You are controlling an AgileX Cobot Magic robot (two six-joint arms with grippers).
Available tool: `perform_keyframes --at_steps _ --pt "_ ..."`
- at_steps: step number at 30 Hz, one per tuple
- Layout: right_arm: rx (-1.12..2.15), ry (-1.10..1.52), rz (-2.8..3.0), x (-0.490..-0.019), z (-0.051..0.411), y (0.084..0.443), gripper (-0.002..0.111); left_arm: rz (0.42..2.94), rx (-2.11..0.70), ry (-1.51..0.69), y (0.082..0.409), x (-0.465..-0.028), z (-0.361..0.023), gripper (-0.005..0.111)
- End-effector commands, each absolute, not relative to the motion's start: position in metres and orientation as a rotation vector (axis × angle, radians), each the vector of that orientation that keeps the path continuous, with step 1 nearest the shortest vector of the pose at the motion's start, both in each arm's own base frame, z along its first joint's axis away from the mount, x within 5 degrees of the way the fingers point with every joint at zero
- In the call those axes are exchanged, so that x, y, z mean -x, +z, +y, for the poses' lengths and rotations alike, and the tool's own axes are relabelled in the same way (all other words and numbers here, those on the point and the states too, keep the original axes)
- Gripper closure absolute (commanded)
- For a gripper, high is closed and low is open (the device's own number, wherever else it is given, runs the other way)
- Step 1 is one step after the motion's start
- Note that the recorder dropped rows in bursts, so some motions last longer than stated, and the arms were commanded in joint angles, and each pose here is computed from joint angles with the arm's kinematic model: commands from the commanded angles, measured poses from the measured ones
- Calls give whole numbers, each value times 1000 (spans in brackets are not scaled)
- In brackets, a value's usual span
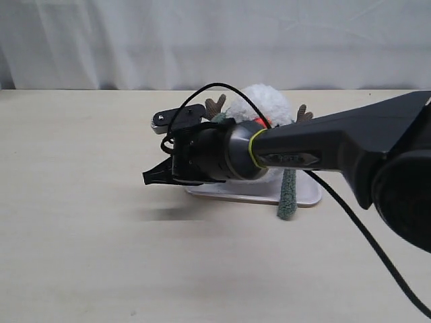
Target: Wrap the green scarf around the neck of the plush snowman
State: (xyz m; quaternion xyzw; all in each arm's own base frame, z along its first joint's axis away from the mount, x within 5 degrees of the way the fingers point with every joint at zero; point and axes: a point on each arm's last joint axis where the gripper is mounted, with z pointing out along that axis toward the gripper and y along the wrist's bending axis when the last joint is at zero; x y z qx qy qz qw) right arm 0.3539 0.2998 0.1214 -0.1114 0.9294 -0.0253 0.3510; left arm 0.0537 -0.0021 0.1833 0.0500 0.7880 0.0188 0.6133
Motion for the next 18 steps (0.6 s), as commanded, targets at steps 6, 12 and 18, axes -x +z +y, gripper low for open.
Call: perform_keyframes --at_steps 6,12,18 --pt "432 -43 2496 -343 295 156 104 1804 -113 36 184 -54 -2 107" --pt "498 -234 2548 -335 278 178 104 1804 -113 36 184 -54 -2 107" --pt "584 -386 2621 -326 266 187 104 1804 -113 36 184 -54 -2 107"
